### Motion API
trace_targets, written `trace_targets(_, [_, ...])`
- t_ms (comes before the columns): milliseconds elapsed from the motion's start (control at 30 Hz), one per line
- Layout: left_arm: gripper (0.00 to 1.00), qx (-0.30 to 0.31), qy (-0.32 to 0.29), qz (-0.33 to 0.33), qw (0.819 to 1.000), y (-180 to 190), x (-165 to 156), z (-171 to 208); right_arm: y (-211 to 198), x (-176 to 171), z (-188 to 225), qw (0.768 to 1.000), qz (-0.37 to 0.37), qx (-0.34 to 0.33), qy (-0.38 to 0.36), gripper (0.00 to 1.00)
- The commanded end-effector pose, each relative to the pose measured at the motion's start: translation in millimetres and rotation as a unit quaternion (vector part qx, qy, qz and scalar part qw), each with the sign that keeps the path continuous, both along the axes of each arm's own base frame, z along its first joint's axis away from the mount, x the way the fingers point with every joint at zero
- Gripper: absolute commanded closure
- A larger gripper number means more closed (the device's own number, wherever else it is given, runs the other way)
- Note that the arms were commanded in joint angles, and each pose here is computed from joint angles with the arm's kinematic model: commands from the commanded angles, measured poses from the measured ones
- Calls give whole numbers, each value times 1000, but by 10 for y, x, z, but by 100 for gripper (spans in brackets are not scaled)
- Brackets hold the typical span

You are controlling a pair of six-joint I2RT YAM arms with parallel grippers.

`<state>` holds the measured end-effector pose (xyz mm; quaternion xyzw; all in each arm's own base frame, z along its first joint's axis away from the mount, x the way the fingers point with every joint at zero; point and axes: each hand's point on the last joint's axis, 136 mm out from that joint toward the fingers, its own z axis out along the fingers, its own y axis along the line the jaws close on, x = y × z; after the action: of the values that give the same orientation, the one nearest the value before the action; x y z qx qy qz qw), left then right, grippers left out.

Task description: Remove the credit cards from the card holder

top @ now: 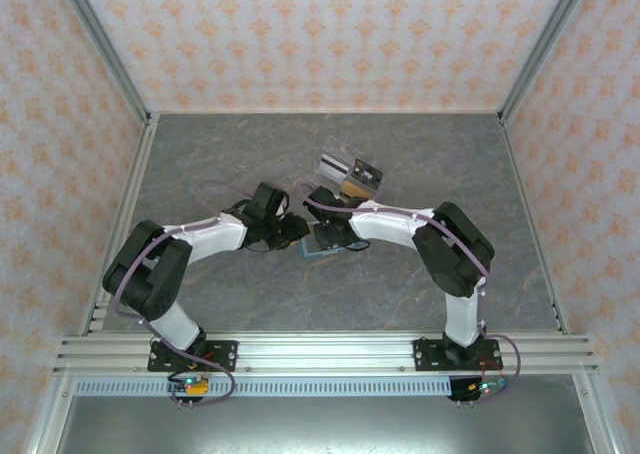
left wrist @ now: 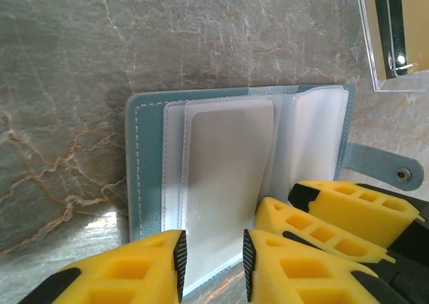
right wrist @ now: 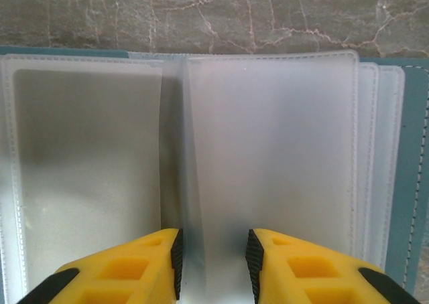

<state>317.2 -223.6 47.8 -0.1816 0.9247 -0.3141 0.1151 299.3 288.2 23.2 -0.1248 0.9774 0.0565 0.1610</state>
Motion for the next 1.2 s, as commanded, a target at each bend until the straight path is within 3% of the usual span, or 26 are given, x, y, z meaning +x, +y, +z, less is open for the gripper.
trace_targets(0, [69,-7,-8,-6,1000,-84,87,42,-281,-210,-369,997,-15,-49,54,67])
trace_targets(1167, [60,36,30,-15,999,-49,56,-175,-310,-221,-382,997,-23,-46,56,68])
